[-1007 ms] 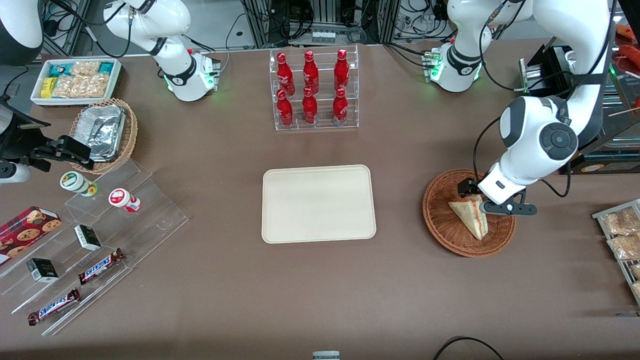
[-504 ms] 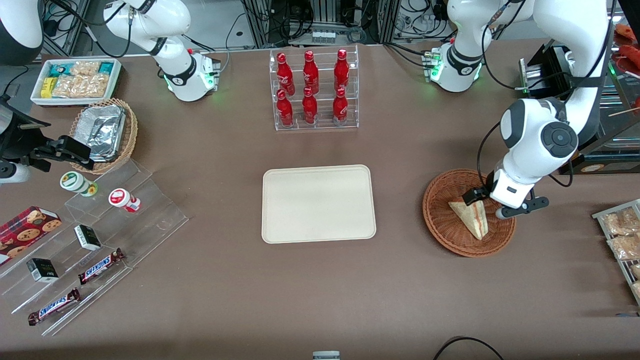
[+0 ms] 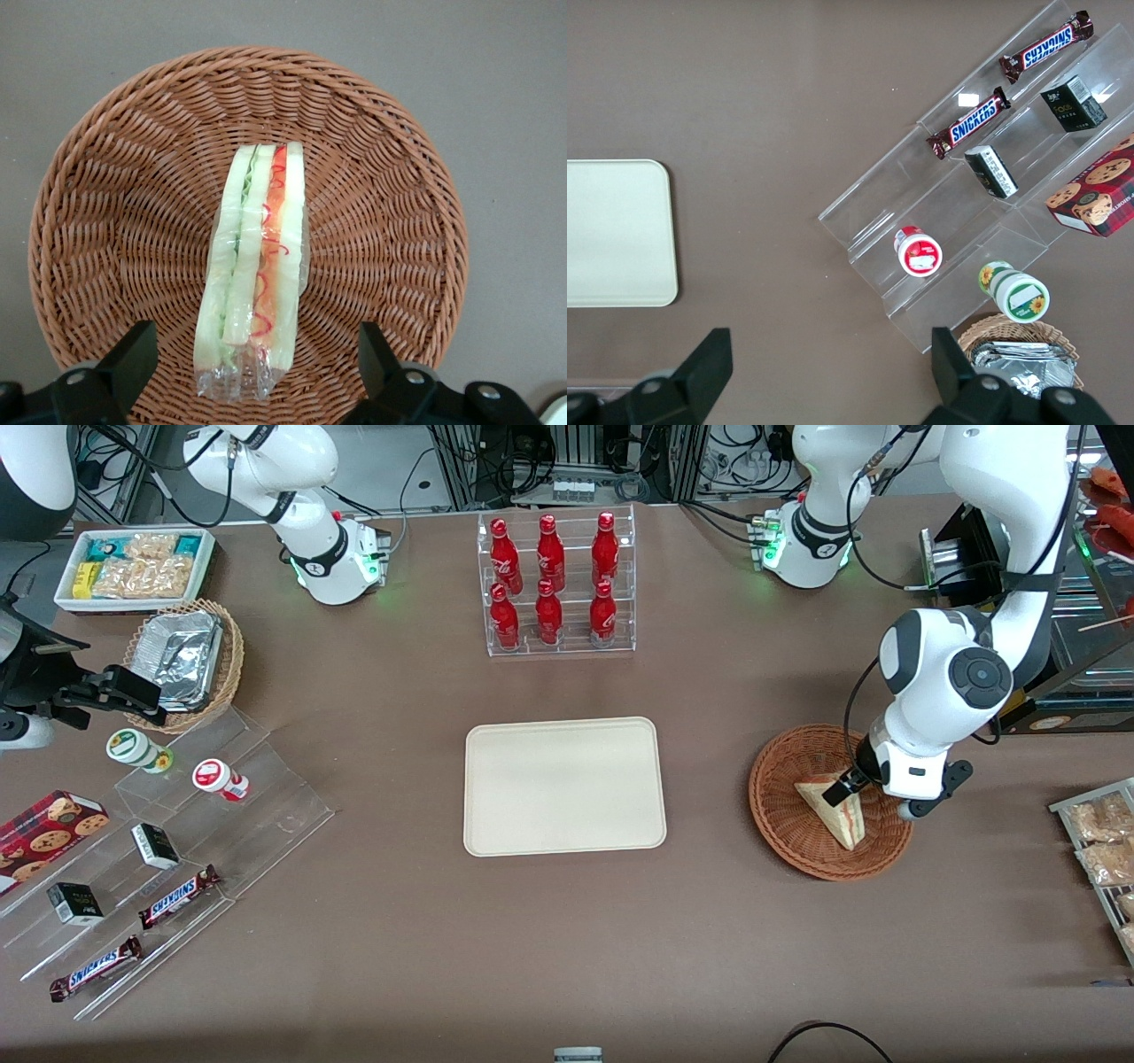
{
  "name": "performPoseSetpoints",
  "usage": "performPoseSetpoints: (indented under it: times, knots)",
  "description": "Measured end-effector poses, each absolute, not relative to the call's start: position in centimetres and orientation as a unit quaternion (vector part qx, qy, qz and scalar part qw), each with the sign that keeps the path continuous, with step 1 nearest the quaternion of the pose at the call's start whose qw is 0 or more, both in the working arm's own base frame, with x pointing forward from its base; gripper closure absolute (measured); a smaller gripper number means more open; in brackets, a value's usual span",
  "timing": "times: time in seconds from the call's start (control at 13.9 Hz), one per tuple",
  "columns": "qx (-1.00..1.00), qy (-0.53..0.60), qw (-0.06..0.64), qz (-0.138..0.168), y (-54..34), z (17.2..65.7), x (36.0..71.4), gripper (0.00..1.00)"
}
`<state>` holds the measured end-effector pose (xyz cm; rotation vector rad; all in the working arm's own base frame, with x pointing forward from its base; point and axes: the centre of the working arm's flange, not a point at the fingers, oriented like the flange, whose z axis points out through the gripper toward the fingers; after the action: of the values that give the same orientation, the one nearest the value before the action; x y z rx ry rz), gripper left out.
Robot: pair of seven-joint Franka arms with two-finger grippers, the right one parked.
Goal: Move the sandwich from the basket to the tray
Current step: 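Lower the left gripper and close it on the wrapped sandwich, then lift the sandwich and carry it with the left gripper over the tray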
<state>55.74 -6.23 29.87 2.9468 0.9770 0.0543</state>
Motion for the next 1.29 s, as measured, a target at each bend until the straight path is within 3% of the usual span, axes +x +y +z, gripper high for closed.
performPoseSetpoints:
  times: [0.72, 1.08, 1.29]
  knots:
    - [0.947, 0.321, 0.016, -0.001, -6.3, 25.4, 55.8, 0.00]
    - [0.944, 0.328, 0.015, -0.004, -6.3, 25.2, 55.7, 0.53]
    - [0.945, 0.328, 0.012, -0.009, -6.3, 25.5, 55.8, 0.68]
